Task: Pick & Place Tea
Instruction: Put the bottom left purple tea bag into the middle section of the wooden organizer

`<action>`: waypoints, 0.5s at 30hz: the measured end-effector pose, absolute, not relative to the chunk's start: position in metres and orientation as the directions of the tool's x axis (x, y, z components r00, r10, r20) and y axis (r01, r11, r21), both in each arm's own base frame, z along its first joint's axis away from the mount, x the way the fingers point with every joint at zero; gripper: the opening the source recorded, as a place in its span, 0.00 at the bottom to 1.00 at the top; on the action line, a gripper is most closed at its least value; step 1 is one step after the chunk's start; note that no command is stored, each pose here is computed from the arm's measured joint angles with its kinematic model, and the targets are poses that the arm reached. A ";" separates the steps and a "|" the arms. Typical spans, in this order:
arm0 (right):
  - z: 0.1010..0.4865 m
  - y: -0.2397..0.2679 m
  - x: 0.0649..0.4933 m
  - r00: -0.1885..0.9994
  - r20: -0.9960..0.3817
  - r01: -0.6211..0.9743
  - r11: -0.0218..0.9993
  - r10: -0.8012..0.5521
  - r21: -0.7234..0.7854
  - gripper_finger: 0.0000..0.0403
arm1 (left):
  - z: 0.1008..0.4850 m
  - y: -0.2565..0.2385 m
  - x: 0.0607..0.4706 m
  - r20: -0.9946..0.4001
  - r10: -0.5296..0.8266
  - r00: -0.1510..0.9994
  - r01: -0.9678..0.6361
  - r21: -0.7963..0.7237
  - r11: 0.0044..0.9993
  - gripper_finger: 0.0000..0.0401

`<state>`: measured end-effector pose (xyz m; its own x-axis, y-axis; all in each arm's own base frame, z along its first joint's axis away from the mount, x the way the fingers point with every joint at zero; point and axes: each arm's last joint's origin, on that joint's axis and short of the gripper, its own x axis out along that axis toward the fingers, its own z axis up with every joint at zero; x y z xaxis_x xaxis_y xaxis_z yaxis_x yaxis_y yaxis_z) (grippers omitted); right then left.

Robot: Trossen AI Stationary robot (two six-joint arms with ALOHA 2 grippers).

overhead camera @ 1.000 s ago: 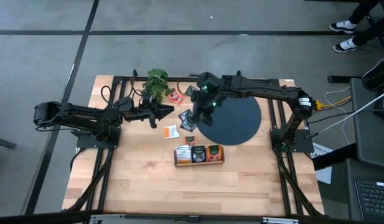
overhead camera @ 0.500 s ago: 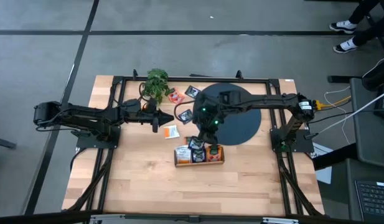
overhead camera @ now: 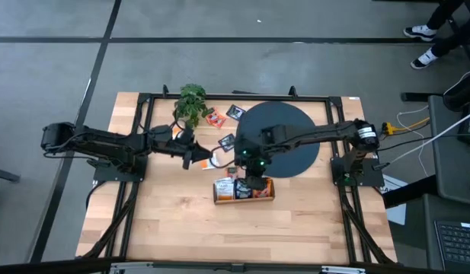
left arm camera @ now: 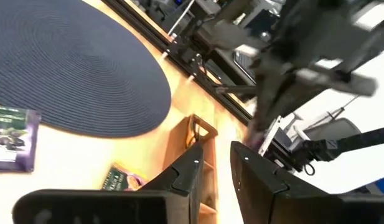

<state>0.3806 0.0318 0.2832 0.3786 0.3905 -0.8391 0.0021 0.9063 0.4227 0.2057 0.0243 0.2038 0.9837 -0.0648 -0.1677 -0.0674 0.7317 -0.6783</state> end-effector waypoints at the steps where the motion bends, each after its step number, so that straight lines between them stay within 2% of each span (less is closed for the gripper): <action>1: 0.277 0.033 0.382 0.363 -0.847 0.007 0.907 0.389 0.420 0.00 | 0.204 0.023 0.206 -0.168 -0.069 0.983 -0.065 -0.678 0.732 0.19; 15: 0.234 0.034 0.401 0.278 -0.888 -0.055 0.928 0.368 0.367 0.00 | 0.204 0.010 0.207 -0.163 -0.105 0.981 -0.033 -0.675 0.737 0.19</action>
